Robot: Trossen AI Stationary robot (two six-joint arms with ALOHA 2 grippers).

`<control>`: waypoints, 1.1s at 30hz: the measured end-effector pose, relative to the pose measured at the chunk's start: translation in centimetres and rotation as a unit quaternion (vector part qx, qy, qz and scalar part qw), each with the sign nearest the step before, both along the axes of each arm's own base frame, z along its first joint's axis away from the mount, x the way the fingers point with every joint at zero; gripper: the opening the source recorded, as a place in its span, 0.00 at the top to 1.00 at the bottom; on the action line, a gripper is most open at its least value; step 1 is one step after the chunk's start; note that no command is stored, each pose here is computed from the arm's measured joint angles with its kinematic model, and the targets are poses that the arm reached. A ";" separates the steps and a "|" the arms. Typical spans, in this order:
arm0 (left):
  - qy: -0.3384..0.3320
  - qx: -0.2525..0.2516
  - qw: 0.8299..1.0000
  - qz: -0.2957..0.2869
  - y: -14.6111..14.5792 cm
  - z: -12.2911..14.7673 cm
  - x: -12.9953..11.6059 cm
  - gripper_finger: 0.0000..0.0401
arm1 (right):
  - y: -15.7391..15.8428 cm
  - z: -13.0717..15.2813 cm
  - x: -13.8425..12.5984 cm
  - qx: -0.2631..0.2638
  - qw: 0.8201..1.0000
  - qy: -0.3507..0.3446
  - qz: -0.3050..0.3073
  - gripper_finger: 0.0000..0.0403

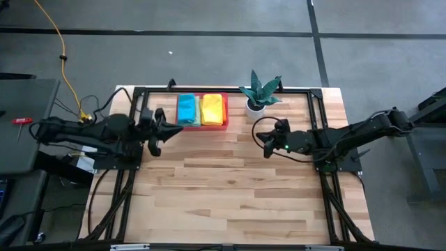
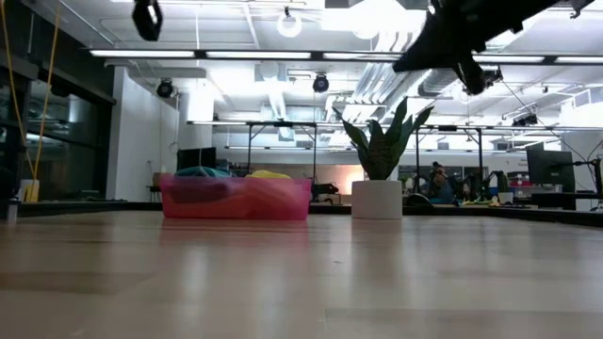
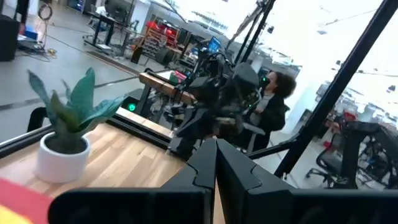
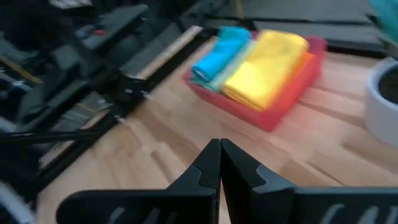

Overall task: Fold microfiber towels
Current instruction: Return to Home Position

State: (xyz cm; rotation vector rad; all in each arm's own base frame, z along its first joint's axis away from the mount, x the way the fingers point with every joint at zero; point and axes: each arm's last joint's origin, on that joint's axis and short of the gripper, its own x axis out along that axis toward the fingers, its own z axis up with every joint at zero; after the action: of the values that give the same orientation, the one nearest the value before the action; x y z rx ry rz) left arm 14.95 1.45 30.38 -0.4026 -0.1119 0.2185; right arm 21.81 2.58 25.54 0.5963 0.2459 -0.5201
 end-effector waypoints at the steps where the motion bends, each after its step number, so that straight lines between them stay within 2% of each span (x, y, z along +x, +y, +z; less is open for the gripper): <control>1: -0.001 0.002 1.000 0.004 -0.3 -0.5 -0.2 1.00 | 0.0 0.2 0.1 -0.004 1.000 -0.009 0.009 1.00; 4: 0.001 0.010 1.000 0.008 -0.7 -1.2 -0.7 1.00 | 0.1 0.8 0.3 -0.020 0.999 -0.025 0.031 1.00; 10: -0.009 0.015 1.000 0.014 -0.3 -0.9 -1.9 1.00 | 0.2 1.4 0.4 -0.051 0.997 -0.040 0.053 1.00; 16: 0.025 0.003 0.999 0.028 0.0 -2.6 -3.1 1.00 | 0.5 1.4 0.5 -0.075 0.990 -0.030 0.115 1.00; 19: 0.021 0.003 0.999 0.025 0.0 -4.2 -3.6 1.00 | 0.6 1.4 0.5 -0.070 0.989 -0.030 0.130 1.00; 24: -0.003 -0.007 1.000 0.007 -0.2 -6.9 -4.6 1.00 | 0.6 1.4 0.5 -0.030 0.992 -0.044 0.117 1.00; 33: -0.056 -0.015 0.998 -0.013 -0.4 -10.5 -5.9 1.00 | 0.6 1.4 0.5 -0.026 0.992 -0.045 0.116 1.00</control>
State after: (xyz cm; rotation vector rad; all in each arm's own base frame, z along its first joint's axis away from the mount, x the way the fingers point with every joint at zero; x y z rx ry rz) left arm 9.02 1.06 19.85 -0.4452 -0.2129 0.1718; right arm 22.28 3.17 26.94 0.5312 0.2115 -0.2734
